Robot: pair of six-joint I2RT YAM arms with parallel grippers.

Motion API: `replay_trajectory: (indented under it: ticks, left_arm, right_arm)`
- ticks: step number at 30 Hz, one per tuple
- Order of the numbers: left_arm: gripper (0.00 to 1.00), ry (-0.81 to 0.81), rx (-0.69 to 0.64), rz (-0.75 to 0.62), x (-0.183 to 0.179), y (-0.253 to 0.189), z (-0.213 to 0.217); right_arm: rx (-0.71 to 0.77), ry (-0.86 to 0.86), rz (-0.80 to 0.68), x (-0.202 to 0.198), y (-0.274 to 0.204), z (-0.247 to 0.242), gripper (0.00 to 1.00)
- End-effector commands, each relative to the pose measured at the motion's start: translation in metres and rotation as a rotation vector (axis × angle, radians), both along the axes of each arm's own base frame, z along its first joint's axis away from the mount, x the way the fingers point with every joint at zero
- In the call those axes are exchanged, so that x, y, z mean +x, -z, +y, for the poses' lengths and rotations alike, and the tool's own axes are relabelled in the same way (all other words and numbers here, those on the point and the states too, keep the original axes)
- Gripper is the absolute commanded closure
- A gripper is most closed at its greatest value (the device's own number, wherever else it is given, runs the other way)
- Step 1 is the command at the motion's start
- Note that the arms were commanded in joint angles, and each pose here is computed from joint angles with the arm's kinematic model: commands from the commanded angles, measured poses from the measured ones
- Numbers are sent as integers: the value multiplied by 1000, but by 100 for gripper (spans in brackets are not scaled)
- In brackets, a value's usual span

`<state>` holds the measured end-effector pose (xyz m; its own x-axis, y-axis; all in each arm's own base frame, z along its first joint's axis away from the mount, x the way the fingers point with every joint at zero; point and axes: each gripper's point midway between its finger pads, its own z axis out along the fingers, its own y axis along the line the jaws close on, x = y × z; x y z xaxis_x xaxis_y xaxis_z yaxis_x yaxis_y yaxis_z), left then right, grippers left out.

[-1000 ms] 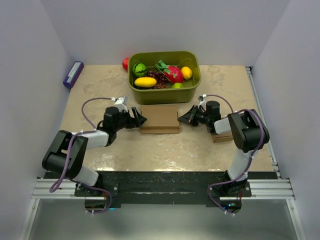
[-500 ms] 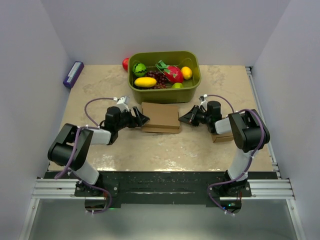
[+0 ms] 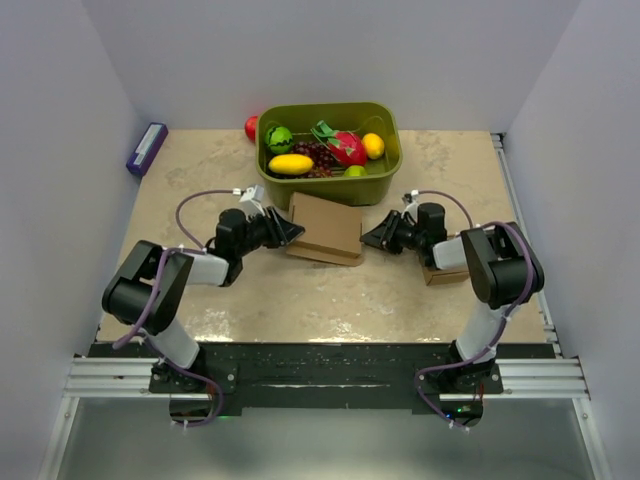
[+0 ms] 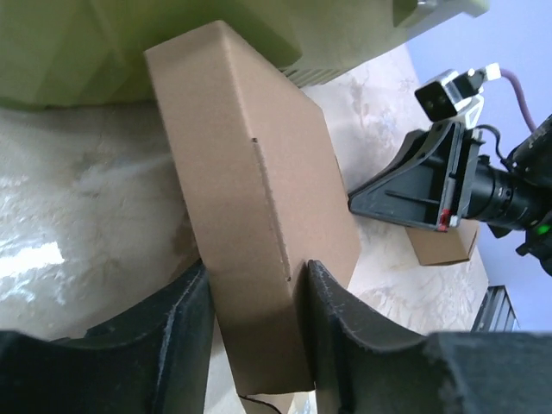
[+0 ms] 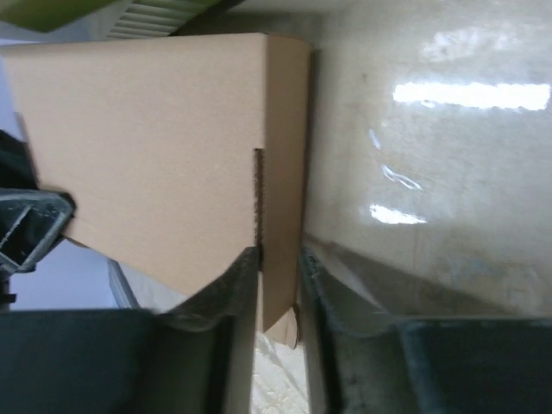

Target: Fold the paper box

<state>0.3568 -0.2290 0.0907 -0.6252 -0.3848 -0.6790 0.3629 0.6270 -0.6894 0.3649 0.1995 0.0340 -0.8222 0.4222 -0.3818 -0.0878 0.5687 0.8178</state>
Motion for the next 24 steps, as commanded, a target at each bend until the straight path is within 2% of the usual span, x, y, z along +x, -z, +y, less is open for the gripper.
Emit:
replay_trajectory:
  ticks: [1,4,6,7,9,10,13,14,18,23,24]
  left_arm:
    - [67,37,7,-126,5,-31,-13]
    - [73,53,60,-162,2,-38,-16]
    - [74,68,141,-188,-1,-40,-18]
    - [74,68,165,-224,-3,-52,-18]
    - [75,82,269,-261,-8,-56,-22]
    - [75,77,291,-302,-9,-71,-22]
    - [75,72,404,-354,-15,-86,-20]
    - [75,84,434,-377,-19,-90,-23]
    - [75,87,545,-411,-30,-102,-28]
    - [74,154,730,-459,-53,-105,-48]
    - [74,138,786,-429,-55,-101,-41]
  right_arm:
    - [-180,72,102,-21,36,-28,56]
    - [-225,112,55,-20,14,-38,41]
    - [-265,132,52,-27,6,-45,38]
    - [-279,173,-15,-21,-19,-52,37]
    - [-295,180,-31,-30,-36,-53,35]
    - [-278,190,-90,-31,-62,-51,35]
    - [-248,179,-135,-47,-96,-36,32]
    - [-214,181,-187,-54,-120,-27,30]
    - [-54,136,-237,-71,-169,3,26]
    - [83,70,-222,-87,-203,37,22]
    - [108,65,-236,-87,-211,42,22]
